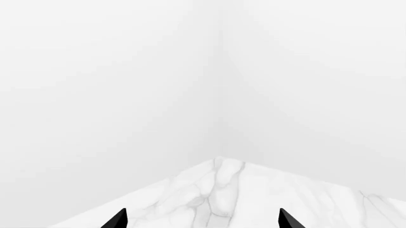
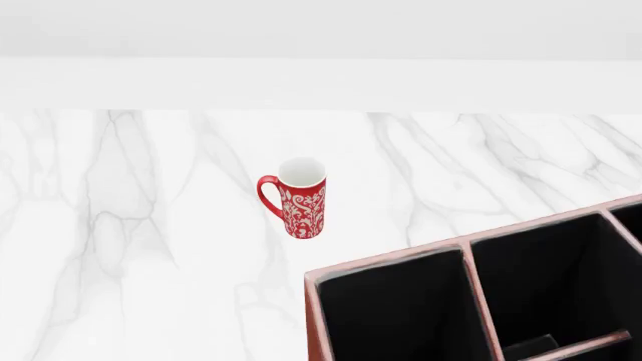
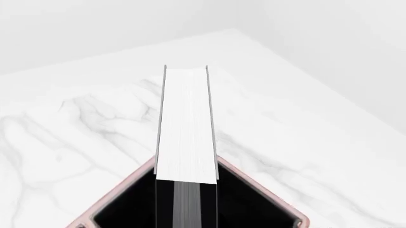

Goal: Pick up the book and place it in the right compartment of the caddy.

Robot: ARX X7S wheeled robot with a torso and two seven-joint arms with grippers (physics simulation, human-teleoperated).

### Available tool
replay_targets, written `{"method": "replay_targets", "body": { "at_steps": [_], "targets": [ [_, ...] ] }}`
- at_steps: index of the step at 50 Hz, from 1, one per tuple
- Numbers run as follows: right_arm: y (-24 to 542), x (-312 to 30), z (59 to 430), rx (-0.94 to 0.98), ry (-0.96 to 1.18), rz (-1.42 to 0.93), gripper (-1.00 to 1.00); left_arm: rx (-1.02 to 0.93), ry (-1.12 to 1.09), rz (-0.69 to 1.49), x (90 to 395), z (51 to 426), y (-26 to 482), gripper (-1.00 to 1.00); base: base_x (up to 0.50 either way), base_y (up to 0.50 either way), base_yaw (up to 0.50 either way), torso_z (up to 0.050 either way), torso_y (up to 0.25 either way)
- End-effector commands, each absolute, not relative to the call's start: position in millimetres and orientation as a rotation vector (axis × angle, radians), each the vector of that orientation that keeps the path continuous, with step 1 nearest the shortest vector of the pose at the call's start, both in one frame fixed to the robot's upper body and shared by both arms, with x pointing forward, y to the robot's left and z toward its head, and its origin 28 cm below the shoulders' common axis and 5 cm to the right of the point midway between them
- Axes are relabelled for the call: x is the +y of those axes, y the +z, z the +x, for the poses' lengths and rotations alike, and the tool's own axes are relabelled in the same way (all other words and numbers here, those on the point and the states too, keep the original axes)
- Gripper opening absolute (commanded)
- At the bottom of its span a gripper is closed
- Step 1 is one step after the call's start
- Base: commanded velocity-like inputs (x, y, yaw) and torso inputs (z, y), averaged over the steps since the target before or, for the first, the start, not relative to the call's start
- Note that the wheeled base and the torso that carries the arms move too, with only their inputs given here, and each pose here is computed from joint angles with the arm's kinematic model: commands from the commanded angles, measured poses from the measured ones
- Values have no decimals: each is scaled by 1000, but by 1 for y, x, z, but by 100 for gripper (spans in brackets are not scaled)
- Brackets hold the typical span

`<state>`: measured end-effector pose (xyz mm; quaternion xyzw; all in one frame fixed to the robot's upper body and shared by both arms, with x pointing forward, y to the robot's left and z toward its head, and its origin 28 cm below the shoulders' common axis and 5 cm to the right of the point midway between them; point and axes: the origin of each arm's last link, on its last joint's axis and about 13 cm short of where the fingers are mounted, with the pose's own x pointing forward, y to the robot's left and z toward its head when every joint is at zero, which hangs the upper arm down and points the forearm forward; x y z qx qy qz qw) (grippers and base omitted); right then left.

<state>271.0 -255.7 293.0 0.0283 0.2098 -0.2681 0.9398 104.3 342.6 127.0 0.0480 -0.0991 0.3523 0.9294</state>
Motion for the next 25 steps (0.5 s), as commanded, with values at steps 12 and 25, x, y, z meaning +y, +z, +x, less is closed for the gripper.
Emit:
{"method": "replay_targets", "body": {
  "at_steps": [12, 25],
  "targets": [
    [281, -258, 275, 438, -559, 70, -100, -212, 716, 100, 342, 104, 130, 100, 0, 0, 0, 0, 2],
    [280, -261, 275, 425, -565, 75, -100, -216, 714, 103, 341, 104, 130, 100, 0, 0, 0, 1, 2]
  ]
}}
